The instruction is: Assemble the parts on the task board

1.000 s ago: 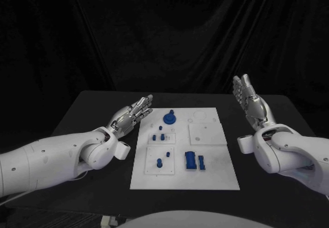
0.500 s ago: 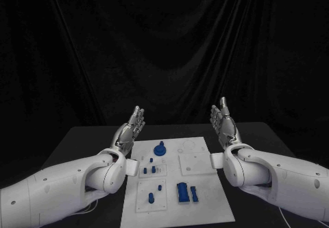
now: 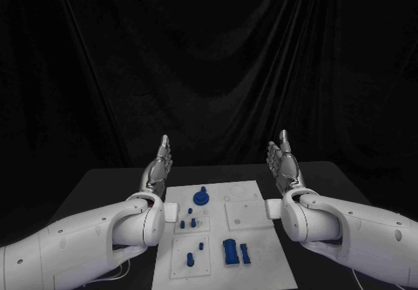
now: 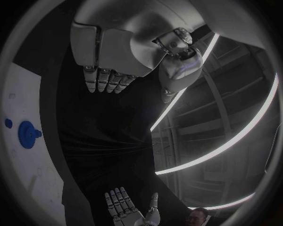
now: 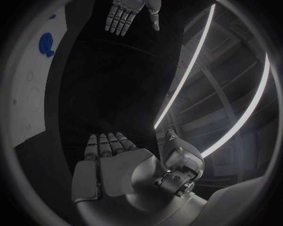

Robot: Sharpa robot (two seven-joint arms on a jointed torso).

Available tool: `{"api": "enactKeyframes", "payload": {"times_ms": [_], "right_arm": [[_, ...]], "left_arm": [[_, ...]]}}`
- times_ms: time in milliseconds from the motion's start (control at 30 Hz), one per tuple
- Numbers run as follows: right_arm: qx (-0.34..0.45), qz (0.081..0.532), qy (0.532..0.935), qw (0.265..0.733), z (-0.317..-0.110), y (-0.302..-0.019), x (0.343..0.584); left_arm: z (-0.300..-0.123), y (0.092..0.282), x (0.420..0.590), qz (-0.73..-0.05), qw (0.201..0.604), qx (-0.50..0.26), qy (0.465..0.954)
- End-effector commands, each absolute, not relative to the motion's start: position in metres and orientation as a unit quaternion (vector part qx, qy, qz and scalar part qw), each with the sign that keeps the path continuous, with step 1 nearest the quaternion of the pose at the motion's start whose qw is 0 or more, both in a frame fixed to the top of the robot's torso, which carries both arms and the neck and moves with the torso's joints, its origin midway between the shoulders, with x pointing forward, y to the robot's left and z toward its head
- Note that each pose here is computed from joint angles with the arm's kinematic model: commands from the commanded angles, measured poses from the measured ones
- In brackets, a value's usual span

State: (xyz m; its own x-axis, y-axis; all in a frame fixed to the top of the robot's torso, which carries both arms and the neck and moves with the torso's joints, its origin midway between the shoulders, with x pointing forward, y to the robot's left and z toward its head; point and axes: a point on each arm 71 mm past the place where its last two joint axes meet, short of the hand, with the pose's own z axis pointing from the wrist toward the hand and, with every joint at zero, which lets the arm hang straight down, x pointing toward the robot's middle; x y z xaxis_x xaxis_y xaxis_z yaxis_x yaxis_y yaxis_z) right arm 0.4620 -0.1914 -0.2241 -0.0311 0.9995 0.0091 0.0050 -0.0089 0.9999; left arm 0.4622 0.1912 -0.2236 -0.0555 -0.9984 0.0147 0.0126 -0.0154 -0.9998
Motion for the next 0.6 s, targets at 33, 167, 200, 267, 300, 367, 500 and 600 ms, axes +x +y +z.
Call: {"api": "enactKeyframes", "payload": {"times_ms": [33,167,200,267,300,367,500,600], "right_arm": [[0.498,0.507,0.502,0.493,-0.2242,-0.1924,0.4618],[0.498,0.507,0.502,0.493,-0.2242,-0.1924,0.4618],[0.498,0.507,0.502,0.493,-0.2242,-0.1924,0.4618],[0.498,0.507,0.502,0.493,-0.2242,-0.1924,0.4618],[0.498,0.507,0.502,0.493,-0.2242,-0.1924,0.4618],[0.498,0.507,0.502,0.493,-0.2242,-0.1924,0.4618],[0.498,0.507,0.502,0.493,-0.2242,-0.1924,0.4618],[0.498,0.507,0.502,0.493,-0.2242,-0.1924,0.4618]], "left_arm": [[-0.2242,0.1924,0.4618,-0.507,0.493,-0.498,0.502],[-0.2242,0.1924,0.4618,-0.507,0.493,-0.498,0.502],[-0.2242,0.1924,0.4618,-0.507,0.493,-0.498,0.502],[-0.2242,0.1924,0.4618,-0.507,0.493,-0.498,0.502],[-0.2242,0.1924,0.4618,-0.507,0.493,-0.498,0.502],[-0.2242,0.1924,0.4618,-0.507,0.493,-0.498,0.502],[-0.2242,0.1924,0.4618,-0.507,0.493,-0.498,0.502],[-0.2242,0.1924,0.4618,-0.507,0.493,-0.498,0.502]]}}
